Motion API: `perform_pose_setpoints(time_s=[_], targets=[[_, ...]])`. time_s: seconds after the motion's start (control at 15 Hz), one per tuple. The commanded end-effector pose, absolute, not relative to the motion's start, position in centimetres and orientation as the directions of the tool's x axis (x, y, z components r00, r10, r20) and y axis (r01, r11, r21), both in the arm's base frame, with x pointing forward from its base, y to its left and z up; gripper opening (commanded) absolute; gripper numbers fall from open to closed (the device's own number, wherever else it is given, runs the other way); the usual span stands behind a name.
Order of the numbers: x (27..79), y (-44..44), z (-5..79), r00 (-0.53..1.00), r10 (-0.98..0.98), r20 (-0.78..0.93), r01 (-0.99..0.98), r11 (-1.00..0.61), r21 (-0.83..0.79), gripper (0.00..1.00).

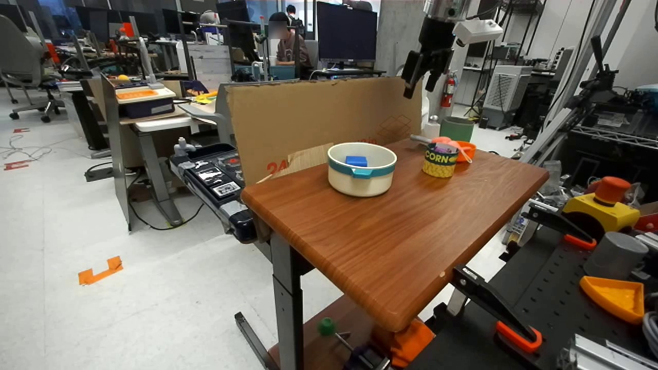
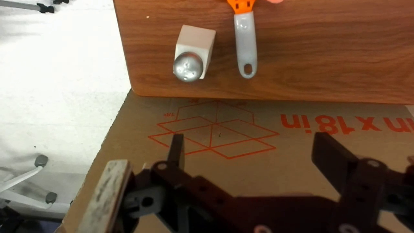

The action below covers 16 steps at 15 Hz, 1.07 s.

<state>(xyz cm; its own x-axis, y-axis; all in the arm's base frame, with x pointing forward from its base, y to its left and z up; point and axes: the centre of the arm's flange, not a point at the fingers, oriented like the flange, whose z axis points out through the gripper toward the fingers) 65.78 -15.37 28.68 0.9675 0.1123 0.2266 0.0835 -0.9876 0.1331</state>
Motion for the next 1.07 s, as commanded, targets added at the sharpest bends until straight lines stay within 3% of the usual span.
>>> perform_pose_setpoints(time_s=[0.0,0.6,1.0], targets=[[65.5,-16.4,30.4,0.966,0.083,0.247,0.050,-0.989,0.138,1.00],[62.6,-21.7,30.3,0.976,-0.004,0.216,-0.041,-0.985,0.167,1.00],[62.9,-18.4,26.9,0.992,0.063,0.114,0.050,-0.992,0.116,1.00]])
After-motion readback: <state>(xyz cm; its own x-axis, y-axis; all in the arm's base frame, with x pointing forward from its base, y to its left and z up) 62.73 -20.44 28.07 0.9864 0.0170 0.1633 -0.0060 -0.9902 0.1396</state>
